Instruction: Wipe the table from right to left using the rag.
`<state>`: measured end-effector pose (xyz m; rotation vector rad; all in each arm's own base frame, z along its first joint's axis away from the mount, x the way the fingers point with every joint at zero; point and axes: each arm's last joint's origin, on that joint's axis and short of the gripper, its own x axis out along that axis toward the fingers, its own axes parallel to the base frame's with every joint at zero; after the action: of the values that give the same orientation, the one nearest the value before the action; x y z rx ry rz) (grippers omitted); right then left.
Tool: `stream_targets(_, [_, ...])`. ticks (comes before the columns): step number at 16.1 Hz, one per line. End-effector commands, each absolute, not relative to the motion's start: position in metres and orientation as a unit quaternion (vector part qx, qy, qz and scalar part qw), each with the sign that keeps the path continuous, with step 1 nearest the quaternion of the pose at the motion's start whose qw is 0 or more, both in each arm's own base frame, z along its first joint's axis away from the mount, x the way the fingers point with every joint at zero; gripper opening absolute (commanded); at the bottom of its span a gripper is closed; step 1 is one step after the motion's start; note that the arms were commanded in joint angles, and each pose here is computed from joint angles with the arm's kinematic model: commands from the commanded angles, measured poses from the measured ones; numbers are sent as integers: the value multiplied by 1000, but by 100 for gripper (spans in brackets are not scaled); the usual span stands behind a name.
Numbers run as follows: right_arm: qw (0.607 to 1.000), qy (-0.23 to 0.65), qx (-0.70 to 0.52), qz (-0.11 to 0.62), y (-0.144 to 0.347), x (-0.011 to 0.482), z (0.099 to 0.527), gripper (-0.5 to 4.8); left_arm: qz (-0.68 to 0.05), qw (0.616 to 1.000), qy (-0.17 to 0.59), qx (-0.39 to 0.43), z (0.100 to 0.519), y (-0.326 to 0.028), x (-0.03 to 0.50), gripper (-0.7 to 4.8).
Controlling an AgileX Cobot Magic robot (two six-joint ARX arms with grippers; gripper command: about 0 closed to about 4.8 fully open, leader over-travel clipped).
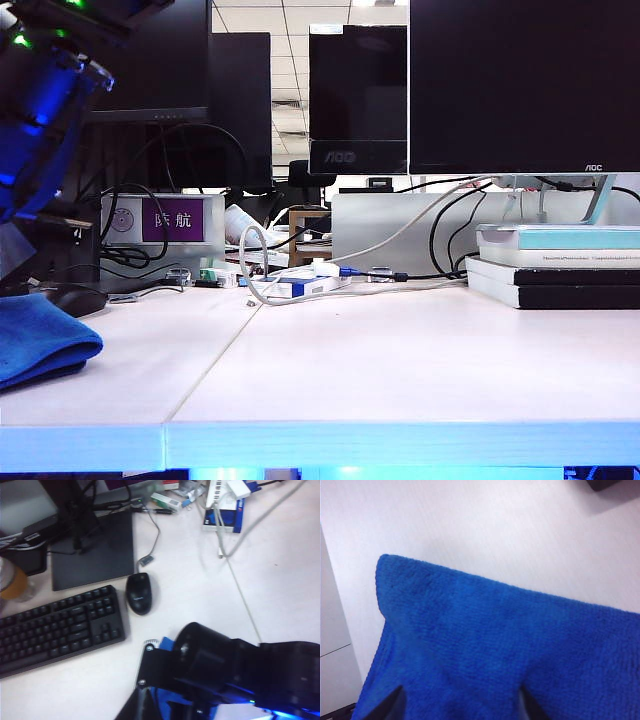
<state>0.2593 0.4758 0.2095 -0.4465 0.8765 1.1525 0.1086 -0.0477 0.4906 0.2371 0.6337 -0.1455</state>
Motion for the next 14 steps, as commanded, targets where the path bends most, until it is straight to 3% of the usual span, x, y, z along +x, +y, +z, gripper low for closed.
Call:
stream_targets(1, [738, 384, -203, 516, 468, 263, 227, 271, -54, 944, 307, 113, 492, -44, 107, -5])
stream_targets(4, [736, 399, -208, 507, 462, 269, 225, 277, -25, 944, 319, 82, 492, -31, 112, -5])
stream_targets(6, [729, 408, -219, 503, 457, 271, 225, 317, -9, 943, 328, 47, 491, -19, 115, -5])
stream_targets(11, [731, 409, -217, 501, 455, 274, 226, 317, 11, 928, 371, -5, 470, 3, 134, -5])
stream_targets(14, [730, 410, -217, 502, 455, 274, 226, 316, -71, 903, 418, -59, 428, 10, 160, -5])
